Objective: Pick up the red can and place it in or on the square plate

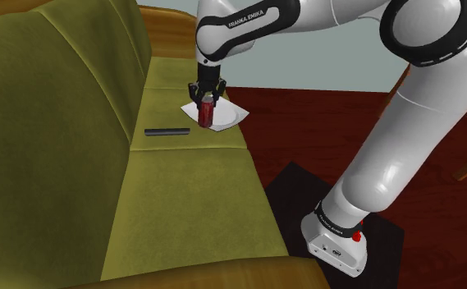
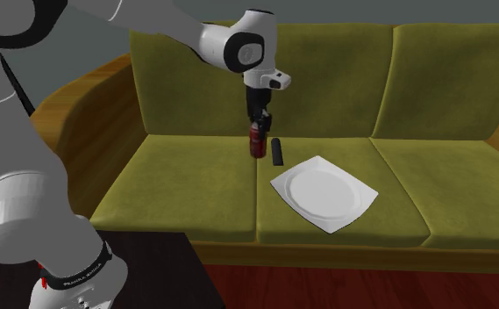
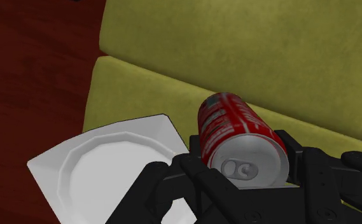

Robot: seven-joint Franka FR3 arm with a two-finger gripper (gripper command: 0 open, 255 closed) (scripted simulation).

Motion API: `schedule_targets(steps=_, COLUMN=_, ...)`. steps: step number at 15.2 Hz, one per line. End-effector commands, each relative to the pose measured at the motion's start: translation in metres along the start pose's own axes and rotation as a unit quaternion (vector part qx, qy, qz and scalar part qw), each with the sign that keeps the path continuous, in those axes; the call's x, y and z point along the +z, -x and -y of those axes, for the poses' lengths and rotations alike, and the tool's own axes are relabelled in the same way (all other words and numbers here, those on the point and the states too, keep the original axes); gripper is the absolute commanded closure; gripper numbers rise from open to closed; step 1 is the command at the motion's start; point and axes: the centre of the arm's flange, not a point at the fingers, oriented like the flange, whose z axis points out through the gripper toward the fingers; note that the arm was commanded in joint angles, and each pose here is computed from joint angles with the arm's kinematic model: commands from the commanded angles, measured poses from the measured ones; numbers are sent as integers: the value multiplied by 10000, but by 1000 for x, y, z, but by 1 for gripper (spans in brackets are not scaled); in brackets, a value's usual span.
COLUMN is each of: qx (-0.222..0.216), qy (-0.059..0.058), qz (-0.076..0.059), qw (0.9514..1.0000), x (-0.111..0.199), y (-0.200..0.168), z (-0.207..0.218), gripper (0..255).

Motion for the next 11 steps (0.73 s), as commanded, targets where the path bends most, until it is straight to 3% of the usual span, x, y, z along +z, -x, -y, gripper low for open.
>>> schedule_targets(steps=1, qx=-5, qy=1, qz=-1, qw=10000, x=-2, y=-21, z=-21, gripper=255)
schedule_targets(steps=11, qx=-5, qy=1, qz=-1, qw=10000, x=-13, y=-116, z=-112, gripper=255)
